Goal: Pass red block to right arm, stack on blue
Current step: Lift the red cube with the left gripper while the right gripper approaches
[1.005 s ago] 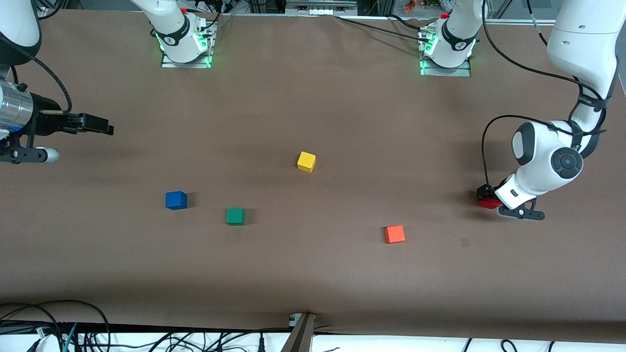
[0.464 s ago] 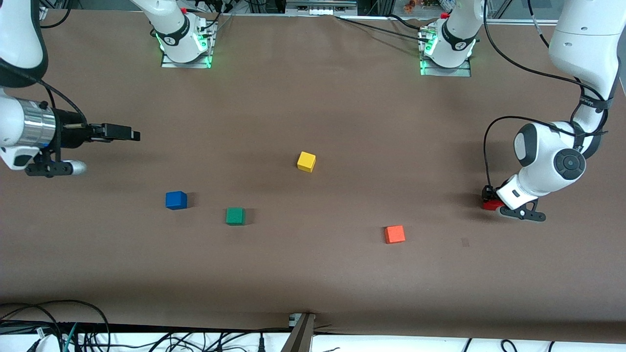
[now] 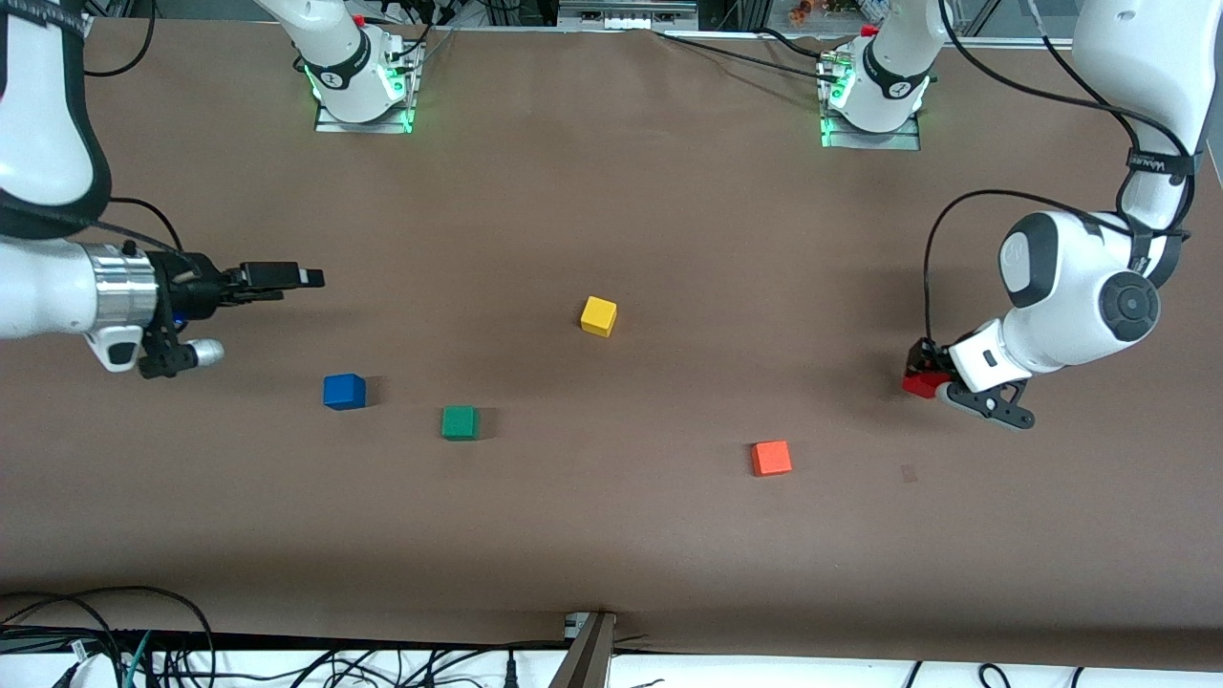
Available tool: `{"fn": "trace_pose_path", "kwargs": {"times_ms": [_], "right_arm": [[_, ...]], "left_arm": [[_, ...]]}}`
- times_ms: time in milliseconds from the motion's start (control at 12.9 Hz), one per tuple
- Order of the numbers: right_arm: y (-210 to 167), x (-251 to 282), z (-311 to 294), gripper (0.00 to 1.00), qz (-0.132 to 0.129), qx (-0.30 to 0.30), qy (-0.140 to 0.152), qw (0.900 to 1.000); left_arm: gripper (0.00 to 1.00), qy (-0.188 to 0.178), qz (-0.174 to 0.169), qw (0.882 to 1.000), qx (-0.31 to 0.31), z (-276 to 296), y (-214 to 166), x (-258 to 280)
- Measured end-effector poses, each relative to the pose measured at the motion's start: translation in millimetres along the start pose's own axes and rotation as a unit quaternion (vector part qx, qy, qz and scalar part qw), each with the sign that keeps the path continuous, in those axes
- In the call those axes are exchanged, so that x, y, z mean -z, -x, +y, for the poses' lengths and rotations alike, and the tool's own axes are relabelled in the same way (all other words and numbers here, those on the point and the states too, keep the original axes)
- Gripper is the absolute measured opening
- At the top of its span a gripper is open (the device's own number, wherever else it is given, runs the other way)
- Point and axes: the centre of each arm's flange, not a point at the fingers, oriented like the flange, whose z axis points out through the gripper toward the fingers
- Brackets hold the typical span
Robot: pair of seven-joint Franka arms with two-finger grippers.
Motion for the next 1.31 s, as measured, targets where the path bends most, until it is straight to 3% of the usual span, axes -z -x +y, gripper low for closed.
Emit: {"fn": "trace_pose_path", "kwargs": {"times_ms": [232, 386, 541, 850, 927, 1236, 1314], "right_arm": [[-20.4, -26.0, -1.3, 1.0, -0.009, -0.001, -0.09, 0.996], [-36.7, -47.9, -4.5, 1.0, -0.016, -0.005, -0.158, 0.987], [-53.3, -73.1, -16.9, 1.0, -0.015, -0.005, -0.202, 0.979], [-77.4, -118.8, -51.1, 1.0, 0.0, 0.0, -0.252, 0.968], [-82.9, -130.8, -55.8, 1.0, 0.001, -0.003, -0.268, 0.963], [-98.8, -184.3, -70.9, 1.0, 0.008, 0.005, -0.323, 0.946], [-99.7, -196.4, -77.6, 1.0, 0.009, 0.001, -0.335, 0.942]], "left_arm": [[0.56, 0.111, 0.055, 0.989, -0.084, 15.2, -4.5, 4.3], [0.56, 0.164, 0.099, 0.97, -0.151, 38.2, -14.1, 1.4], [0.56, 0.216, 0.133, 0.945, -0.204, 78.9, -25.4, -6.1], [0.56, 0.292, 0.247, 0.867, -0.32, 139.8, -45.4, -25.6], [0.56, 0.304, 0.266, 0.852, -0.333, 150.8, -48.3, -31.5], [0.56, 0.368, 0.384, 0.78, -0.329, 220.3, -61.9, -61.3], [0.56, 0.369, 0.408, 0.769, -0.324, 243.5, -63.9, -72.3]]}}
